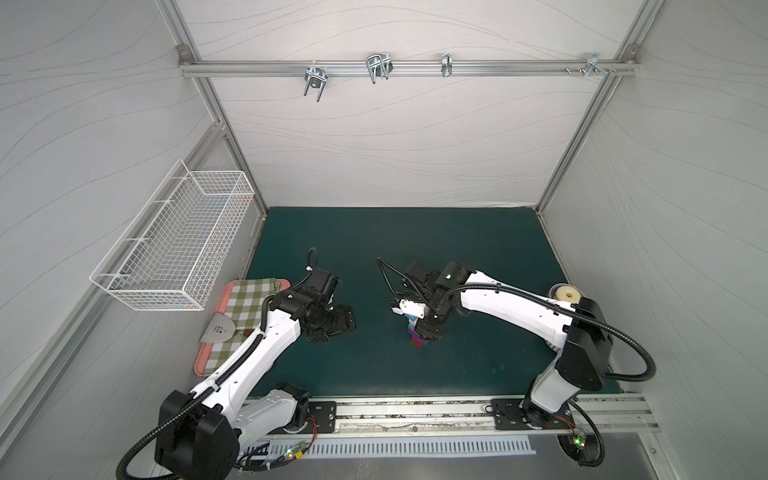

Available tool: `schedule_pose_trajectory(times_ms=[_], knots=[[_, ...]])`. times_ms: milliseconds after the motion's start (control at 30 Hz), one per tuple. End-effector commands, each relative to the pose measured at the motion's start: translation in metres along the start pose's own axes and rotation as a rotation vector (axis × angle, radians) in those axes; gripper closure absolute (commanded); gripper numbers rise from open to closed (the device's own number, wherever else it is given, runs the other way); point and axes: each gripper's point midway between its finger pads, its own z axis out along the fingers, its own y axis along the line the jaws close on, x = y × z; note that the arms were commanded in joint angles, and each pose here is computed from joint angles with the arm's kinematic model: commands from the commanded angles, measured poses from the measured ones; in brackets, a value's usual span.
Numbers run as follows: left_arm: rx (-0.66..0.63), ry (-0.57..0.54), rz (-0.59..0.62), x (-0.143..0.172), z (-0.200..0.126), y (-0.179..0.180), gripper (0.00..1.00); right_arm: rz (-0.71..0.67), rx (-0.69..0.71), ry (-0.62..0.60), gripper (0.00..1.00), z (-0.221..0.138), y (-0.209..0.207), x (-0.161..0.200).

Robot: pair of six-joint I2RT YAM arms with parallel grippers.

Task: Assemble a carrot with lego
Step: Assemble the lego brick with the lego brick, then adjust the lego brick at the center of the board.

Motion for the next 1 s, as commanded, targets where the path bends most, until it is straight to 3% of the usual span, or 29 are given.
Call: schedule_pose_trajectory(times_ms=[0,300,567,967], knots=[[0.001,-0.037,0.005,-0.009,-0.012,-0.004,0.12,-0.014,0.001,-0.054,0.42,-0.015,0.003,-0.004],[-0.001,-0.039,0.009,-0.010,-0.015,-0.004,0.12,0.042,0.021,-0.114,0.29,-0.032,-0.004,-0.006],[0.008,-0.033,0.021,-0.011,-0.016,-0.007,0.12,0.135,0.031,-0.295,0.02,-0.060,0.002,-0.008],[-0.003,-0.031,0.044,-0.011,-0.019,-0.007,0.12,0.321,0.120,-0.669,0.01,-0.052,-0.002,0.014]])
